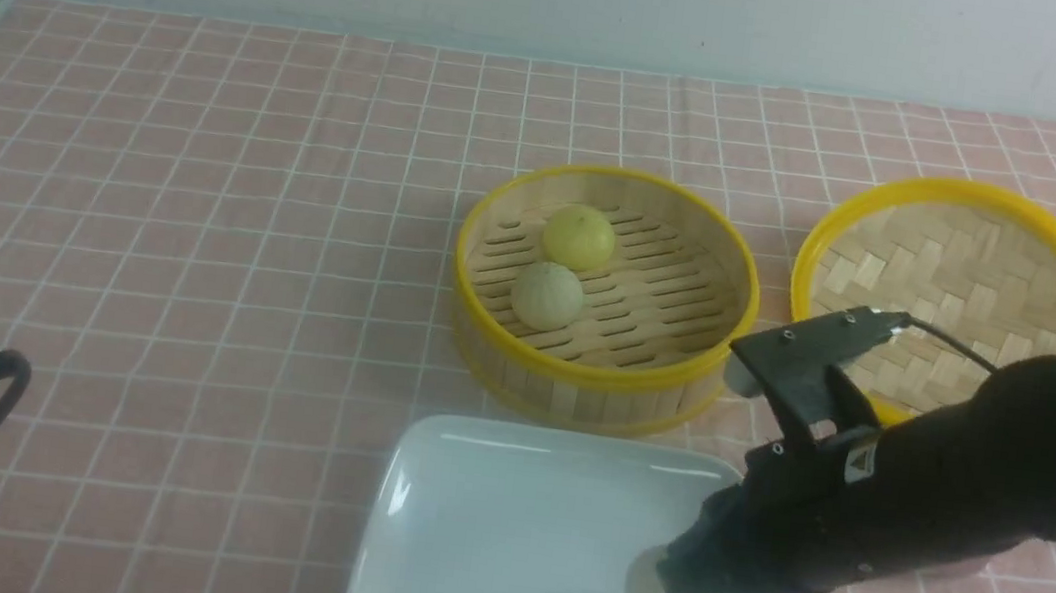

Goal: Put the steamed buns into the plate on the pink tablecloth.
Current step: 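Move the steamed bun from the bamboo steamer onto the white plate with the right gripper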

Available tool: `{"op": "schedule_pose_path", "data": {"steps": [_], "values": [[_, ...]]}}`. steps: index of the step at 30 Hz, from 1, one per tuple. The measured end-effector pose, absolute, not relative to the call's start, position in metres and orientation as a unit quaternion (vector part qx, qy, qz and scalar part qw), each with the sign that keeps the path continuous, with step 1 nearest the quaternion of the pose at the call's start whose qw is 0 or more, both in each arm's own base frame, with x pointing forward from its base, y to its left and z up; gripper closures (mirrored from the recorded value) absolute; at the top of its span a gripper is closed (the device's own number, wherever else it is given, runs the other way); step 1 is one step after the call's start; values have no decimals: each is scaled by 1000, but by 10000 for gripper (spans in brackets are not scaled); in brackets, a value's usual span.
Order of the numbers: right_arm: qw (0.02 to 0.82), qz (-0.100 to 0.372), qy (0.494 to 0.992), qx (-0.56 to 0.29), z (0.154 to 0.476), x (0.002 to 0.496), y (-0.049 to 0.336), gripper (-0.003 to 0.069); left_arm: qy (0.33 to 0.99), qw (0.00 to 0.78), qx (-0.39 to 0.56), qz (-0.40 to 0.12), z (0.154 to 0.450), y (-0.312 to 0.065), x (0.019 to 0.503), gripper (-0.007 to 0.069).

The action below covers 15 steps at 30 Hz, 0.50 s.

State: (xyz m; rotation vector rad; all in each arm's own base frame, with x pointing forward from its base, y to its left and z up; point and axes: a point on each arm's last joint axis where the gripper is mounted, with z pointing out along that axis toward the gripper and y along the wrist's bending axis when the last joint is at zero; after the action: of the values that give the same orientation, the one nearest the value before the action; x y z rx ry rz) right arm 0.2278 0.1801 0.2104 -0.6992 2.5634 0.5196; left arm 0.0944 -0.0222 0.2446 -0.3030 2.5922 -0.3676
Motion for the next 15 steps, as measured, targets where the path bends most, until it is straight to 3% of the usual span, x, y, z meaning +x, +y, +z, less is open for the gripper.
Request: {"op": "schedule_pose_path", "data": {"steps": [4, 9, 10, 12, 15], "values": [[227, 187, 923, -249, 206, 231, 185, 591, 952, 251, -111, -135, 245, -22, 95, 557], [220, 186, 925, -247, 203, 231, 185, 410, 952, 251, -111, -135, 245, -22, 95, 553], [220, 187, 925, -247, 203, 231, 185, 400, 952, 251, -111, -135, 245, -22, 95, 552], [214, 190, 922, -260, 212, 229, 186, 295, 952, 251, -111, -135, 245, -22, 95, 549], [226, 184, 910, -295, 242, 224, 182, 242, 952, 252, -111, -135, 245, -22, 95, 548]]}}
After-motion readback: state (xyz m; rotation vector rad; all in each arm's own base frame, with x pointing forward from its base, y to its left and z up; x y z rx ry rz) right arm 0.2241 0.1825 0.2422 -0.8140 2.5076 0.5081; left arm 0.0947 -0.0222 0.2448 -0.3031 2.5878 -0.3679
